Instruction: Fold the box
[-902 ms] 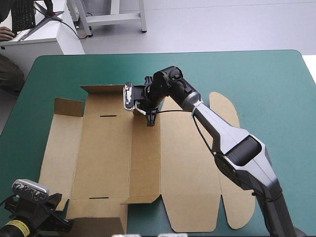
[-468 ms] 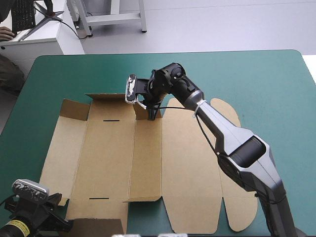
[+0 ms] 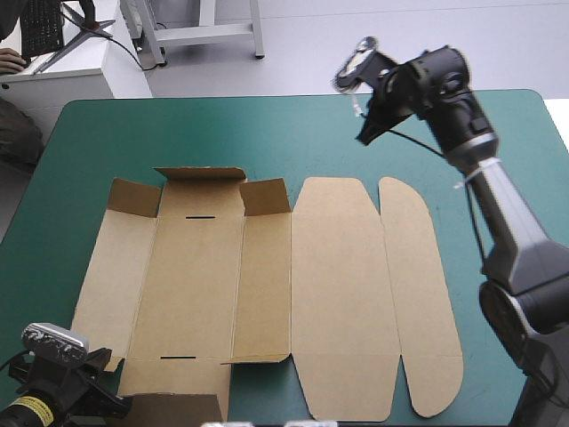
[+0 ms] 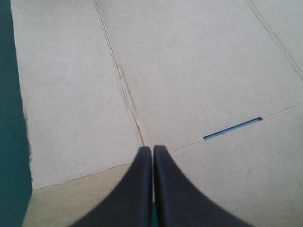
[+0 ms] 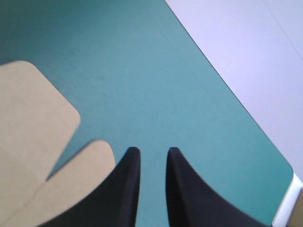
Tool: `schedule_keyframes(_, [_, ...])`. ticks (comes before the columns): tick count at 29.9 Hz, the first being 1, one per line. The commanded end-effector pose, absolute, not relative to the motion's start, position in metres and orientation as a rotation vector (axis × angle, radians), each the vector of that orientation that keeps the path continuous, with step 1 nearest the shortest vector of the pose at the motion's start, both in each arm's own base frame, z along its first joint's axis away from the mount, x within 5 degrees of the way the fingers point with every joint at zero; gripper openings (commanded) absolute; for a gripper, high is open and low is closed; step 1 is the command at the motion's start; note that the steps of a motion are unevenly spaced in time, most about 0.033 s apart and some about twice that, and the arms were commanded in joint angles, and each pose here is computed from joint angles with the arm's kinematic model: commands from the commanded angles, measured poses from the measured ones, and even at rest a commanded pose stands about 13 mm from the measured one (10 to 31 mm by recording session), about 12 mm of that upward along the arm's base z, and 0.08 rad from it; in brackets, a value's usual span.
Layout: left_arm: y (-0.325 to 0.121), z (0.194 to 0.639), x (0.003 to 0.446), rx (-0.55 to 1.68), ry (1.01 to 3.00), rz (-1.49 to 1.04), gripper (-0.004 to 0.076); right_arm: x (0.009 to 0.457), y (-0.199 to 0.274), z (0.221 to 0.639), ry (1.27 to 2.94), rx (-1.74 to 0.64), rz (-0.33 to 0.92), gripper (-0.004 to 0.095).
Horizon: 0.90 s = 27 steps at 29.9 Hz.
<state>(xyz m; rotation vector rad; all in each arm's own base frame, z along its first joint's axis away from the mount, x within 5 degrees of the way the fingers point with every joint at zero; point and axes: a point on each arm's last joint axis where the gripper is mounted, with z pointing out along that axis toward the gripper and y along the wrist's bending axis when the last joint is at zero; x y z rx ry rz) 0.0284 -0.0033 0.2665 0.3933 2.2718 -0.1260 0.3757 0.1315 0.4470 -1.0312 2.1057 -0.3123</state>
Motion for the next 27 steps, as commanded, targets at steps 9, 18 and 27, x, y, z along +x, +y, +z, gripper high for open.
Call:
schedule_keyframes(9, [-0.005, 0.277, 0.032, 0.381, 2.210, -0.142, -0.0010, 0.292, -0.009, 0.473, 2.321, -0.378, 0.011, -0.0019])
schedule_keyframes(18, [-0.005, 0.277, 0.032, 0.378, 2.210, -0.143, -0.0010, 0.218, -0.029, 0.409, 2.466, -0.211, 0.050, -0.0019])
schedule_keyframes(27, [-0.005, 0.295, 0.032, 0.255, 2.172, -0.220, -0.0010, 0.192, -0.021, 0.382, 2.497, -0.184, 0.097, -0.0019])
